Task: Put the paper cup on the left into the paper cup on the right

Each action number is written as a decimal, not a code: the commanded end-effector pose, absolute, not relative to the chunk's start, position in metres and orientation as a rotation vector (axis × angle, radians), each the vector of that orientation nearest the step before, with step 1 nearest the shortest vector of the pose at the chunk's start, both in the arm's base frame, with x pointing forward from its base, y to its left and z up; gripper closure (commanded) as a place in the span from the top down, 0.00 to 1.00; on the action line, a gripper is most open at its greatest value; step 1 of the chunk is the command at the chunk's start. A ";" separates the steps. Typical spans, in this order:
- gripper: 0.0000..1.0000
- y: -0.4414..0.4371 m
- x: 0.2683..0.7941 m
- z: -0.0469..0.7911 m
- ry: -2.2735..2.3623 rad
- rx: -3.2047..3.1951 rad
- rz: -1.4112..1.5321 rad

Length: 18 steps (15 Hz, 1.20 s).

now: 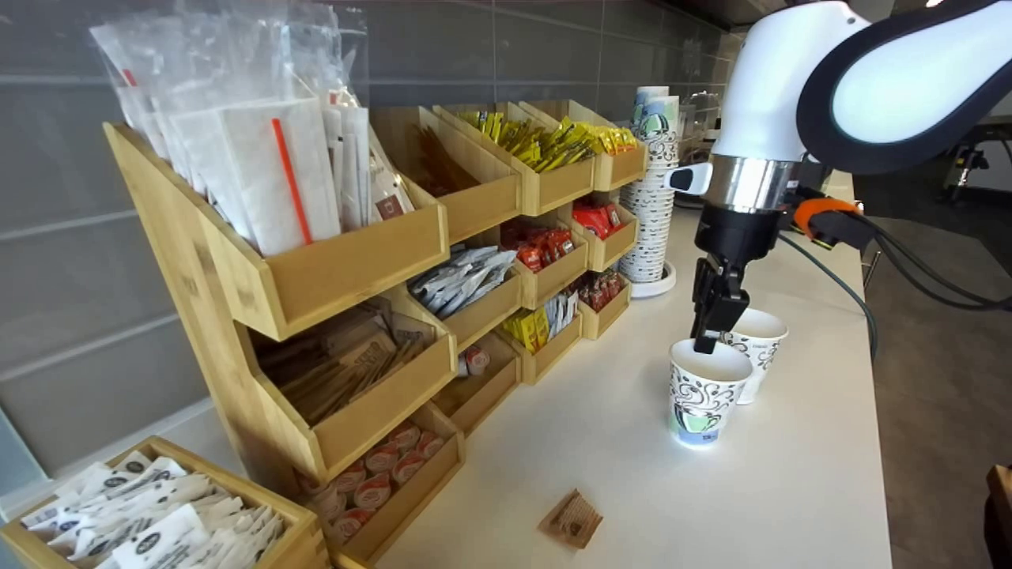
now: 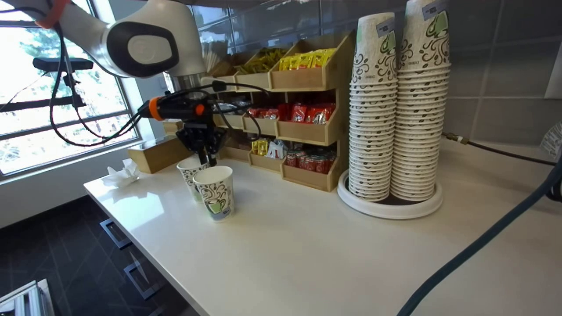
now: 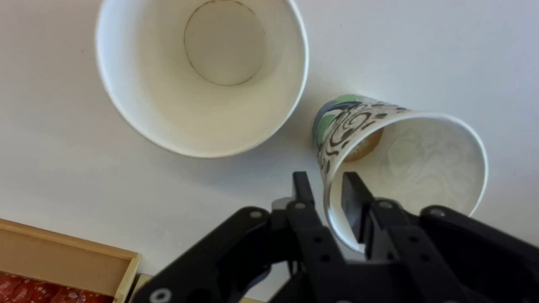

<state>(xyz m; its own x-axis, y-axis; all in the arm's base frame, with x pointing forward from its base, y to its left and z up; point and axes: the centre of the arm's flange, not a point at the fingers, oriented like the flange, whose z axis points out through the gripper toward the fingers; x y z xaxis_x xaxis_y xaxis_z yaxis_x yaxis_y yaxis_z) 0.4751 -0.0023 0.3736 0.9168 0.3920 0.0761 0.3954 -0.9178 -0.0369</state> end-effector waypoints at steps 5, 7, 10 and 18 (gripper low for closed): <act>0.01 -0.002 0.483 0.401 -0.640 -2.982 -0.161; 0.01 -0.003 0.480 0.423 -0.649 -3.000 -0.198; 0.01 -0.008 0.470 0.459 -0.644 -2.984 -0.251; 0.01 -0.078 0.423 0.540 -0.418 -2.975 -0.445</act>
<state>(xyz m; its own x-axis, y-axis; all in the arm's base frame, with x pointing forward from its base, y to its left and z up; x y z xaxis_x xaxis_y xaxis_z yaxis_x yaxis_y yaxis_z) 0.4453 -0.0560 0.5162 0.9179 0.2997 0.2601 0.3206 -0.9463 -0.0410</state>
